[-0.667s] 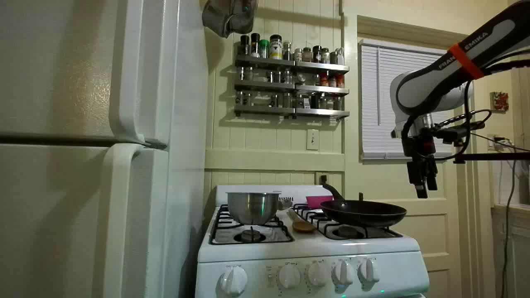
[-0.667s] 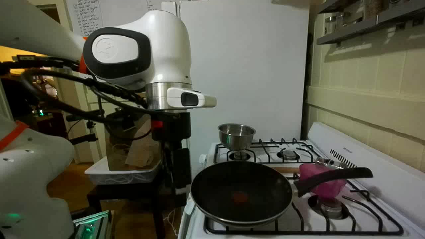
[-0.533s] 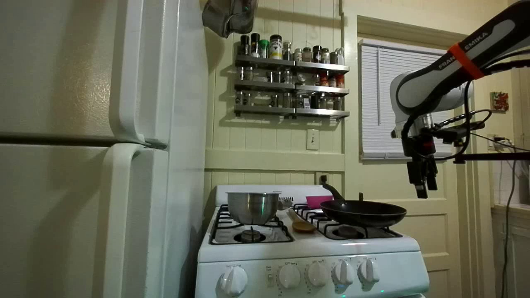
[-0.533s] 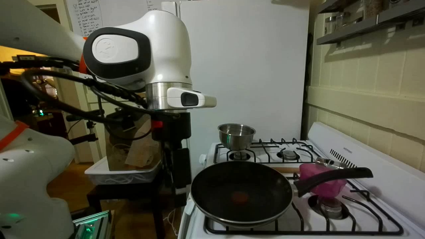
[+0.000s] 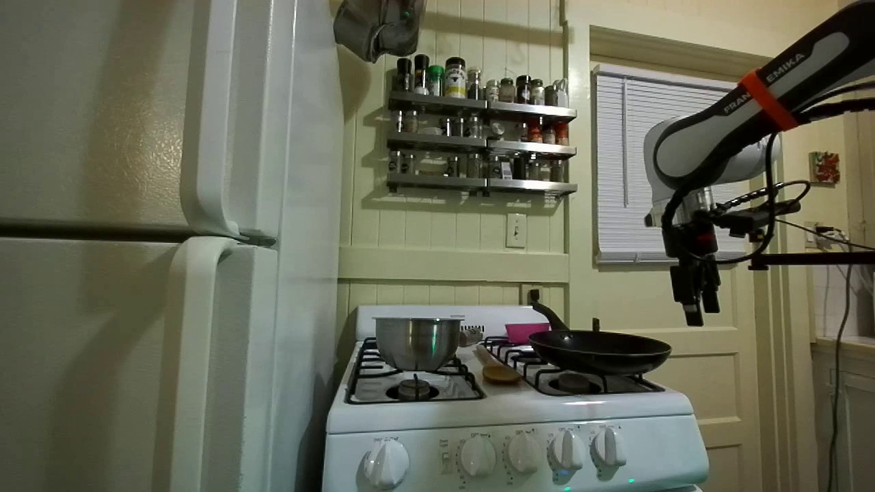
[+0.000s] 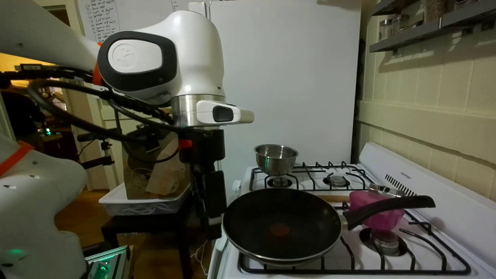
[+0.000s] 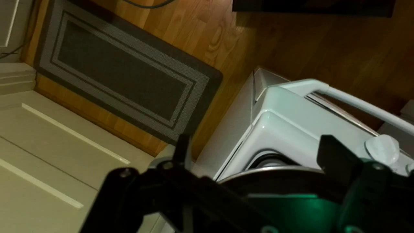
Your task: Pour the contents from the purple bowl into the pan then move the purple bowl to the left.
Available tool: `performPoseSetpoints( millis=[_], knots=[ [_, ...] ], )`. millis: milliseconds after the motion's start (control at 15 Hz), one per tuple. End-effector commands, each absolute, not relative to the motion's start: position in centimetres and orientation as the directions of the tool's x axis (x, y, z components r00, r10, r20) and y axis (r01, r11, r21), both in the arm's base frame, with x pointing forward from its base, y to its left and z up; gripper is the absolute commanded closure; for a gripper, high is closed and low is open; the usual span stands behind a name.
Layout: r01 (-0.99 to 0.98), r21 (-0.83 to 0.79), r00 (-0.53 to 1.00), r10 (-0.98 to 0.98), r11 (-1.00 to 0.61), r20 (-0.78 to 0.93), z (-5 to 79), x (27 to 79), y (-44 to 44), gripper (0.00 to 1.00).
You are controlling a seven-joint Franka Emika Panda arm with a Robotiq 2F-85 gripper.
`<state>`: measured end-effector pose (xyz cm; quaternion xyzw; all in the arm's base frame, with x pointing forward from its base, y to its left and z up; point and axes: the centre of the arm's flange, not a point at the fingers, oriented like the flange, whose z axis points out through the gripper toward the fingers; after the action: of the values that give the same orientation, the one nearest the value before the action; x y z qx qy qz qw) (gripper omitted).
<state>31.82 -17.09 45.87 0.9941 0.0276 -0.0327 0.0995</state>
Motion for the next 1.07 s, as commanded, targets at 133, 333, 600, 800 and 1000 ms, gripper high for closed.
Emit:
performPoseSetpoints(
  millis=[133, 333, 600, 800, 1000],
  knots=[
    [0.102, 0.224, 0.991, 0.118, -0.969, 0.061, 49.3, 40.2, -19.4, 0.00],
    [0.139, 0.234, 0.977, 0.171, -0.962, 0.123, 51.5, 45.9, -20.0, 0.00],
    [0.242, 0.184, 0.951, 0.271, -0.953, 0.152, 52.2, 52.9, -20.2, 0.00],
    [0.307, 0.141, 0.931, 0.328, -0.941, 0.162, 51.7, 57.2, -20.1, 0.00],
    [0.372, 0.120, 0.904, 0.389, -0.920, 0.178, 50.6, 60.7, -20.3, 0.00]
  ],
)
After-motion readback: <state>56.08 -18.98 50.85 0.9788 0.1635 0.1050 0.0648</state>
